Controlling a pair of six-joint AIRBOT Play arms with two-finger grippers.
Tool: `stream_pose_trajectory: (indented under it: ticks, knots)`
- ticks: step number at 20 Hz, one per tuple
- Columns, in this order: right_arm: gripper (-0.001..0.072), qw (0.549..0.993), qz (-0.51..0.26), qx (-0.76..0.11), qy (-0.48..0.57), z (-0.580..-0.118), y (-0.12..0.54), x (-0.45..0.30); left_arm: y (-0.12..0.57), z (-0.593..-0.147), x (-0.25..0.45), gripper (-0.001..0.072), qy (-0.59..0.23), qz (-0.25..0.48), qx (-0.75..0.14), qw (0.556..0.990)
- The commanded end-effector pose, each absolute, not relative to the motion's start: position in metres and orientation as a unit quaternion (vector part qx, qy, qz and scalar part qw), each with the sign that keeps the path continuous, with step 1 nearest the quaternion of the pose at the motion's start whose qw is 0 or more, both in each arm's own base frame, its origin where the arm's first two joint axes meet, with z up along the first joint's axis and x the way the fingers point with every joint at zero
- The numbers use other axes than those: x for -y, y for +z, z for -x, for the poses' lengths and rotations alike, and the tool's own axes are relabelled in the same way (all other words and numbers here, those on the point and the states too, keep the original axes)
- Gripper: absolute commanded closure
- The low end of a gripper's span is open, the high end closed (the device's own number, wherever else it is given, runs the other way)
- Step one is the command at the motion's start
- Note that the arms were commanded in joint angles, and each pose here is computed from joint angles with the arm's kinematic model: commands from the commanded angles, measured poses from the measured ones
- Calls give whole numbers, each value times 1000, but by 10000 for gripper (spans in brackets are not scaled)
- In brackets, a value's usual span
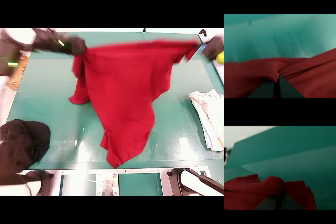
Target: Fold the shirts.
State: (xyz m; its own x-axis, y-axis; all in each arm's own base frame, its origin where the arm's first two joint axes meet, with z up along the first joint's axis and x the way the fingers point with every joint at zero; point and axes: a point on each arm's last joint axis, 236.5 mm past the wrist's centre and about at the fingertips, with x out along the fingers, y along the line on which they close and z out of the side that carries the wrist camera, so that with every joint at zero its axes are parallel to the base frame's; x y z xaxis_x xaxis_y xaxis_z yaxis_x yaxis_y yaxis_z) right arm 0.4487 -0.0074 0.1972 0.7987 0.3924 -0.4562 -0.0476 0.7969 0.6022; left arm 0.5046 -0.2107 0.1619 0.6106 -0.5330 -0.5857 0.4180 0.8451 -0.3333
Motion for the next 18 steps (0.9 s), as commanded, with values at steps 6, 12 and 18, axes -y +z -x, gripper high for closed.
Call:
stream_pose_trajectory:
  ticks: [6,12,18]
  knots:
    - [369,806,-385,-444,74,-490,-15,15,23,-585,224,-13,-243,155,-368,884]
    - [381,792,-361,-479,108,-439,33,46,64,-555,122,0,-240,183,-480,824]
    - [287,692,-428,-575,85,-286,-16,-34,54,-524,55,1,-208,228,-544,781]
